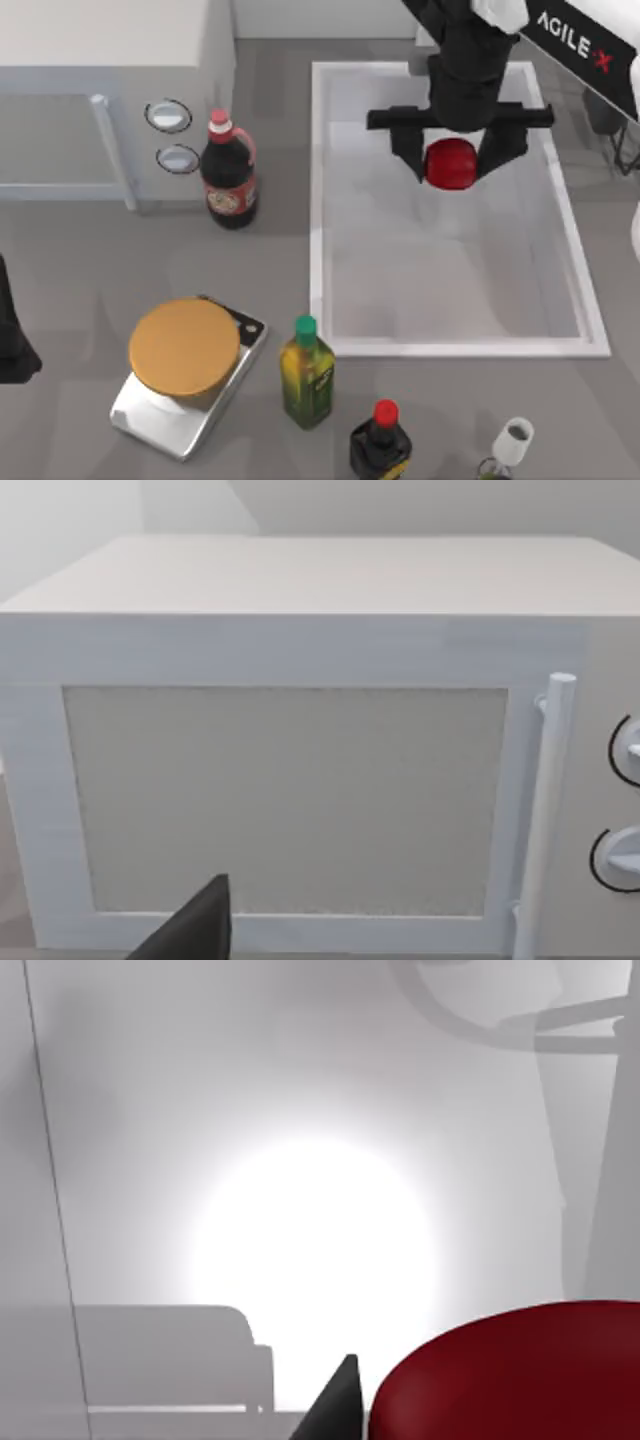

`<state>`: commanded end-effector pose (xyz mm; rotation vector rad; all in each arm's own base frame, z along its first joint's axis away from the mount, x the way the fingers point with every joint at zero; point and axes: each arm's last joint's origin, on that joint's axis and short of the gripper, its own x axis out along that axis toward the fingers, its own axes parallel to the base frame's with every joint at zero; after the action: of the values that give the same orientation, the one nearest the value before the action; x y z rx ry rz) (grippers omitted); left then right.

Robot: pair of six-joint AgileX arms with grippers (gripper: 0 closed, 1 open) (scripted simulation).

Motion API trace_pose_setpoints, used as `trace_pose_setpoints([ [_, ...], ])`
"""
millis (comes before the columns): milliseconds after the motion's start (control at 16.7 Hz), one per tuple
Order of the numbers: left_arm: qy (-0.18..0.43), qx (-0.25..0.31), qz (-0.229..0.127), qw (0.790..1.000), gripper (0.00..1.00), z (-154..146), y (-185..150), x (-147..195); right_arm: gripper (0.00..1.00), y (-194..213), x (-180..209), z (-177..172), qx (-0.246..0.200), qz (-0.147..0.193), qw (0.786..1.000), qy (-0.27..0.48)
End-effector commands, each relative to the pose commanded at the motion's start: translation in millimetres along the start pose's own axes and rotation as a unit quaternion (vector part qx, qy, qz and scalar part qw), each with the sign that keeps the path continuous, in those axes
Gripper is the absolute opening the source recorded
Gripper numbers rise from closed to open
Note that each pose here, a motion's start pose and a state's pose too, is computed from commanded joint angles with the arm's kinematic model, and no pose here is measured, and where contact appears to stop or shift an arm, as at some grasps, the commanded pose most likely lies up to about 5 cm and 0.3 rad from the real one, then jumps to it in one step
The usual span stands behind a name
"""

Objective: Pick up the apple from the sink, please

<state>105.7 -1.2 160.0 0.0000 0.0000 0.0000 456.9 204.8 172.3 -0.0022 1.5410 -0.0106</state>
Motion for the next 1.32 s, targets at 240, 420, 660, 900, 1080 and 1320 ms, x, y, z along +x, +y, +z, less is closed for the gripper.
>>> trace_pose_setpoints([
  [240,0.0,0.0,0.0,1.0,1.0,0.0,0.0,0.0,0.0,-9.3,-74.5,-14.5,0.0,0.002,1.0,-0.004],
  [420,0.0,0.0,0.0,1.0,1.0,0.0,0.0,0.0,0.0,-16.8,-105.1,-26.9,0.0,0.003,1.0,-0.008],
  [660,0.0,0.0,0.0,1.0,1.0,0.0,0.0,0.0,0.0,-19.1,-113.1,-30.7,0.0,0.004,1.0,-0.009],
  [900,0.0,0.0,0.0,1.0,1.0,0.0,0.0,0.0,0.0,-12.4,-117.2,-22.5,-0.003,0.038,0.996,-0.075],
  [1080,0.0,0.0,0.0,1.0,1.0,0.0,0.0,0.0,0.0,-26.2,-124.7,-20.2,-0.003,0.035,0.997,-0.074],
  [1320,0.0,0.0,0.0,1.0,1.0,0.0,0.0,0.0,0.0,-62.4,-135.8,-20.7,-0.003,0.024,0.998,-0.061],
])
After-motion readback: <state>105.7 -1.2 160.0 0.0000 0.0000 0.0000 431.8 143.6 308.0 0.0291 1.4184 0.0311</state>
